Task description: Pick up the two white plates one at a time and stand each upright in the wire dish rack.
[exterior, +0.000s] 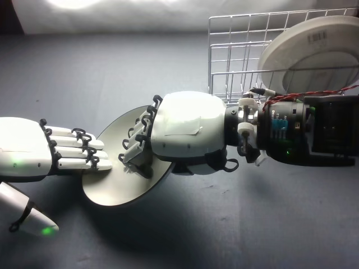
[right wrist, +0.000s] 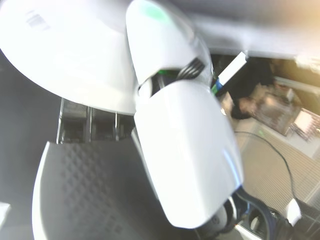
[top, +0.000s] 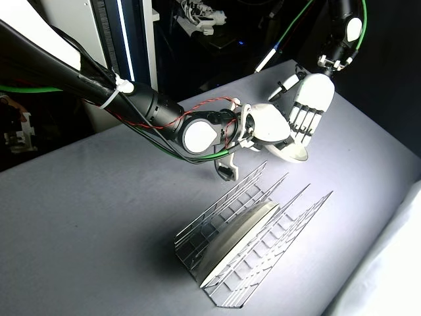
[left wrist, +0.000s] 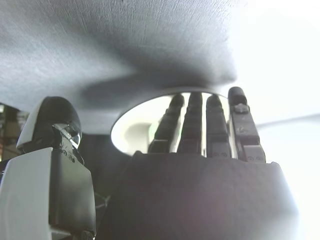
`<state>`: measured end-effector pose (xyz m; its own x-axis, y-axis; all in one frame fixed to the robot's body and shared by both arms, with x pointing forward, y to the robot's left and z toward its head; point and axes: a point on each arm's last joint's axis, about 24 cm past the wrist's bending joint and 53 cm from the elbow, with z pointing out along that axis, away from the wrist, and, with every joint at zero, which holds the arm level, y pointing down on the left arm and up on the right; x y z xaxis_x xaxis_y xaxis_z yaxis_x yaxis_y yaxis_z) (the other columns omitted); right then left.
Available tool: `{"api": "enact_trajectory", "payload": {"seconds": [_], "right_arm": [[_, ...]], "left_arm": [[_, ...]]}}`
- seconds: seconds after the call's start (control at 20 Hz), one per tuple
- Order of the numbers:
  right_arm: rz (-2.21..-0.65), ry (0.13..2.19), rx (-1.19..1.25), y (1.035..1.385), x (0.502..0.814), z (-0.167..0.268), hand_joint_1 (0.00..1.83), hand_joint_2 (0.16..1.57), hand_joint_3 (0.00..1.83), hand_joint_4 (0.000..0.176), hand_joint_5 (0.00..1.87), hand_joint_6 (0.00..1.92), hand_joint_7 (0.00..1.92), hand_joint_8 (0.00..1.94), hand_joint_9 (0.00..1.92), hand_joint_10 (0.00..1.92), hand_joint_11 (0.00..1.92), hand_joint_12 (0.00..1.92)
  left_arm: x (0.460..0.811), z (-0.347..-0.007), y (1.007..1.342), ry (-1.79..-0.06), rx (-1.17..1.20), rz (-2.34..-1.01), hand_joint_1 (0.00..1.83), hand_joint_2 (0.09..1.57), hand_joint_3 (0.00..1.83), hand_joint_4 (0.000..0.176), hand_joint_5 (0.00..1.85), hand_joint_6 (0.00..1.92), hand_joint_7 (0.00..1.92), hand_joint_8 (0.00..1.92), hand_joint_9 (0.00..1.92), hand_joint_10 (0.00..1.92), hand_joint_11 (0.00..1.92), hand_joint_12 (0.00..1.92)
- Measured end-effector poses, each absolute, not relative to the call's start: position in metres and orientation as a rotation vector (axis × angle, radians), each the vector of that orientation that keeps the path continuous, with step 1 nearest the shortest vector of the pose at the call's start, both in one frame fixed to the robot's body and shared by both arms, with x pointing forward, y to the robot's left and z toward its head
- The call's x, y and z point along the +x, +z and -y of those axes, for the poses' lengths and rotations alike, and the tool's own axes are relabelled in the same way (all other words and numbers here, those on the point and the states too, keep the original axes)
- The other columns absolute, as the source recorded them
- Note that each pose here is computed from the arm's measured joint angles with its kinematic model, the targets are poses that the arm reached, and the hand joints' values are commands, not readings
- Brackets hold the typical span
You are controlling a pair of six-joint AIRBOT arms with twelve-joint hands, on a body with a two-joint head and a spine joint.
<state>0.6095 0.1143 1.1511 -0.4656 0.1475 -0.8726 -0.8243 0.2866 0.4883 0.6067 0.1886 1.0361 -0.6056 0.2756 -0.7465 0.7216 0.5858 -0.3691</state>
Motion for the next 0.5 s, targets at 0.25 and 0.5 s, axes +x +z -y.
{"api": "enact_trajectory", "payload": {"seconds": [0.25,0.5], "right_arm": [[-1.628,1.348,-0.635,1.154,0.607,-0.115,1.49,1.12,0.00,0.000,0.84,1.11,0.91,0.90,0.96,1.04,0.86,1.53],[-1.619,1.355,-0.640,1.158,0.604,-0.111,1.48,1.13,0.00,0.000,0.81,1.14,0.87,0.96,0.93,1.08,0.87,1.53]], "left_arm": [[0.607,-0.188,1.037,-0.898,0.783,-2.171,0.00,1.09,0.00,0.000,0.01,0.00,0.00,0.00,0.00,0.00,0.00,0.00],[0.617,-0.178,1.058,-0.900,0.812,-2.115,0.00,1.09,0.00,0.000,0.00,0.00,0.00,0.00,0.00,0.00,0.00,0.00]]}}
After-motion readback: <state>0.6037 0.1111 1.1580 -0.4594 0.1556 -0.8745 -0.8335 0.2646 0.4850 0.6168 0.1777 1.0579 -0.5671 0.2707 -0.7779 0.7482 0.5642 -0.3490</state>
